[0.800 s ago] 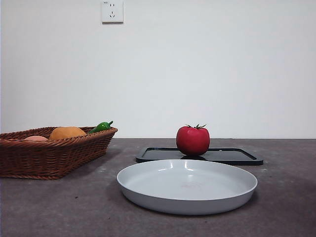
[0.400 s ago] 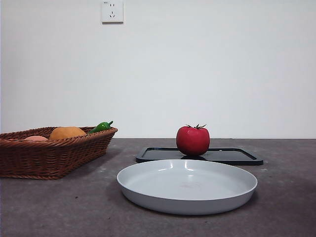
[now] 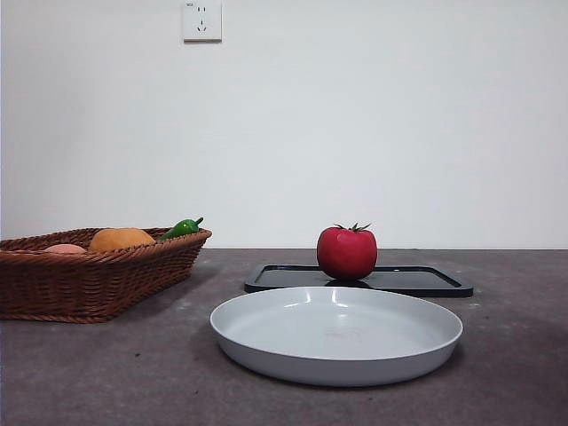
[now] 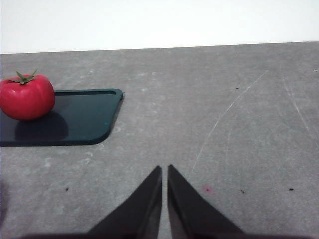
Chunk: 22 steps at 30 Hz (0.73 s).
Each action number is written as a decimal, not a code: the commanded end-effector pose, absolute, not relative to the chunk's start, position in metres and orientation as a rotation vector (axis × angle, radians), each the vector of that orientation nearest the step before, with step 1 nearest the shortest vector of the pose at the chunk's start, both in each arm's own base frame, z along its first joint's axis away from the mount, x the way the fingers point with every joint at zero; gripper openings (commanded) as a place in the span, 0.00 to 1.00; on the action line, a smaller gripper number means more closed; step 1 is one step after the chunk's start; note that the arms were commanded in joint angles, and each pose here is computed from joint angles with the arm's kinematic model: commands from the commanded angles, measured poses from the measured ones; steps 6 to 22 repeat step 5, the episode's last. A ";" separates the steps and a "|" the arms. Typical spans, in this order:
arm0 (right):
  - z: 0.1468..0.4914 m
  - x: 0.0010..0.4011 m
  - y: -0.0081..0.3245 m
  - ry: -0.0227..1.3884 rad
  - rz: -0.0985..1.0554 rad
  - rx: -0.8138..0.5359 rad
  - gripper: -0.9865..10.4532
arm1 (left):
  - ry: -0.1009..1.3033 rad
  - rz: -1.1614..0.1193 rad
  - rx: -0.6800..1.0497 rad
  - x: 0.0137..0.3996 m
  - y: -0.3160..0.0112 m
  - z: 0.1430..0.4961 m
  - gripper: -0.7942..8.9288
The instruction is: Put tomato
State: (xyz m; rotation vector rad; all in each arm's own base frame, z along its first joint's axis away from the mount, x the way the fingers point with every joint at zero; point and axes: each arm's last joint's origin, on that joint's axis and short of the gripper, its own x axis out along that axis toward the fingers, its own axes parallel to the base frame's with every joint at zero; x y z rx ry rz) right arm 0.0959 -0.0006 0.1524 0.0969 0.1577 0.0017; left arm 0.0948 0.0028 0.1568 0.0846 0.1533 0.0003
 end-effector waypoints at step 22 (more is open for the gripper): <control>0.152 0.096 -0.001 0.150 -0.002 0.107 0.09 | 0.178 0.001 0.078 0.096 0.003 0.149 0.09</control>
